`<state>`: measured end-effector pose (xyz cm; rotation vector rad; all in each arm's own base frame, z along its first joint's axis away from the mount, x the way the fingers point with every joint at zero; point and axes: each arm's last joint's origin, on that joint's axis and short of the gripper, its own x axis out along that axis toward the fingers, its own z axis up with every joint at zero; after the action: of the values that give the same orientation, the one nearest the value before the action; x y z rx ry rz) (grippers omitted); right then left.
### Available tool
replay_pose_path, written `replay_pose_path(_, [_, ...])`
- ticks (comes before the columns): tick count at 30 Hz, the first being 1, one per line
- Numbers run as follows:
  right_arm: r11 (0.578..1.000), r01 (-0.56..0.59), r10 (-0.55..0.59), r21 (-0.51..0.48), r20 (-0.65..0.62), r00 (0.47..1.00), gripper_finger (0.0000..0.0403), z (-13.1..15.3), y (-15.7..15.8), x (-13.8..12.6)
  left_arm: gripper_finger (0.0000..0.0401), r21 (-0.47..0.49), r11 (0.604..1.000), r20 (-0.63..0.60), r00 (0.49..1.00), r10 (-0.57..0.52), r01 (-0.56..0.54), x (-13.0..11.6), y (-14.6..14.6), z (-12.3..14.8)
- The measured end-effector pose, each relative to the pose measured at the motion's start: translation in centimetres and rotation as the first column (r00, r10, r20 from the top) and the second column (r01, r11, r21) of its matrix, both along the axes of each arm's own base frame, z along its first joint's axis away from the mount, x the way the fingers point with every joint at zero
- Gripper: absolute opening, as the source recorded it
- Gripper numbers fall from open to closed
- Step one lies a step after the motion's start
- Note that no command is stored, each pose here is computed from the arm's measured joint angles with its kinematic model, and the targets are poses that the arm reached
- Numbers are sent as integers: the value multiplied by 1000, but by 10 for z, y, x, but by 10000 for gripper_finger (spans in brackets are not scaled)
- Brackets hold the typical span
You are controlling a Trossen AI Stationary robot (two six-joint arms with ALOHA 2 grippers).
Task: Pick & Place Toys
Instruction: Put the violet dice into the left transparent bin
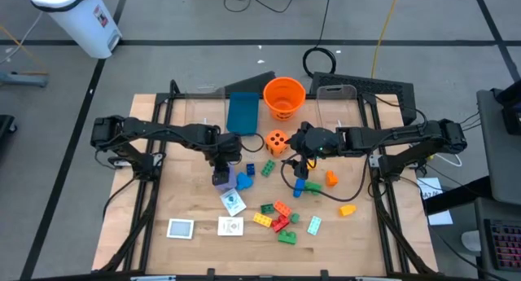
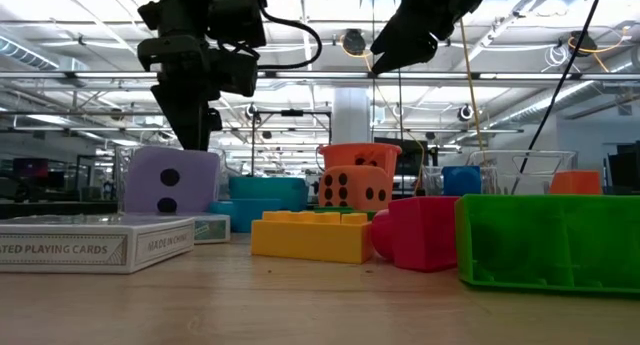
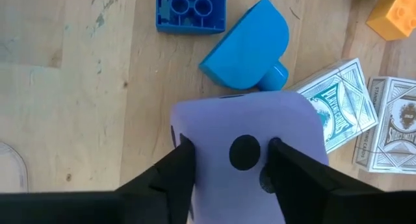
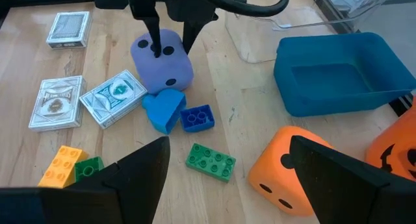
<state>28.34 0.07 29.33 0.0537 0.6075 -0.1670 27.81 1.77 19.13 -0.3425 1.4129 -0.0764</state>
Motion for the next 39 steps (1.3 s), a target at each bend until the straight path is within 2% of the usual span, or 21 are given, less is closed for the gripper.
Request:
replay_pose_path(13, [1000,0,0,0,1,1000,309,0,0,0,110,-3,999,35,998,50,-50,-14,10,19])
replay_pose_path(29, [1000,0,0,0,1,1000,309,0,0,0,36,-21,999,2,999,49,-49,-18,10,20])
replay_pose_path(33, [1000,0,0,0,1,1000,309,0,0,0,7,-37,998,-12,999,48,-49,-19,9,21])
replay_pose_path(39, [1000,0,0,0,2,1000,309,0,0,0,12,-31,999,1,999,36,-36,-15,9,32])
